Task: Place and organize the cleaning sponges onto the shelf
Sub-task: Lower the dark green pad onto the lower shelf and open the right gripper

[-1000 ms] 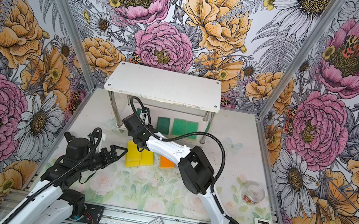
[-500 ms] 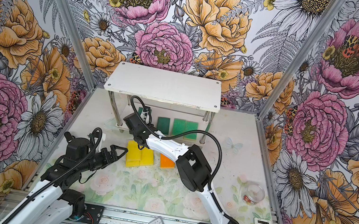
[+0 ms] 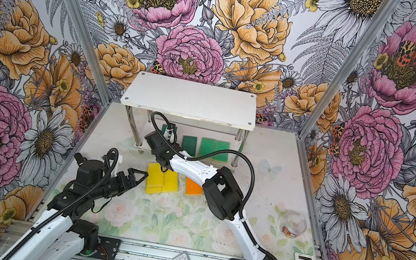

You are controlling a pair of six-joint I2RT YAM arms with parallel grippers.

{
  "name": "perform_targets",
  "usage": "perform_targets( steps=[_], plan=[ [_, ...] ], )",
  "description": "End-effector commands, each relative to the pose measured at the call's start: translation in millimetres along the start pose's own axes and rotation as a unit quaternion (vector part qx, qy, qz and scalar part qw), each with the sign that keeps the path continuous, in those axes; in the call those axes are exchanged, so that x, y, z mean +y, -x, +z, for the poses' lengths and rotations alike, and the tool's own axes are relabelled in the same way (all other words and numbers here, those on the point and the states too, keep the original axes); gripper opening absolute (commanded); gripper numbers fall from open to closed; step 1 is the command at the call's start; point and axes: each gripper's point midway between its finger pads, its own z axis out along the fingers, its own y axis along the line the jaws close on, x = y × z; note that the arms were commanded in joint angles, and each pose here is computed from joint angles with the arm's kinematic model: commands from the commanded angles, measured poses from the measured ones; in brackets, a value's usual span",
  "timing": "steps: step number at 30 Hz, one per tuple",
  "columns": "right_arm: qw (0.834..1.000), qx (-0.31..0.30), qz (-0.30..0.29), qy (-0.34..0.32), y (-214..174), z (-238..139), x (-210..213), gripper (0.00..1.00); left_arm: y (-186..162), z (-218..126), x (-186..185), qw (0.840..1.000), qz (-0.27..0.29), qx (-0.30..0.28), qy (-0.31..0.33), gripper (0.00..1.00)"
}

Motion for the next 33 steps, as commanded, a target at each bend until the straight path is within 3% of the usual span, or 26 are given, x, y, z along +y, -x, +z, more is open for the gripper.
perform_targets(
  steps=[1,33],
  plan=[
    [1.000,-0.003,0.003,-0.002,0.3,8.9,0.0,0.67,0.8,-0.3,-1.6,1.000,0.009,0.001,-0.004,0.99],
    [1.000,-0.004,0.001,0.001,-0.1,3.4,4.5,0.77,0.6,-0.1,-2.5,1.000,0.009,0.004,-0.005,0.99]
  ],
)
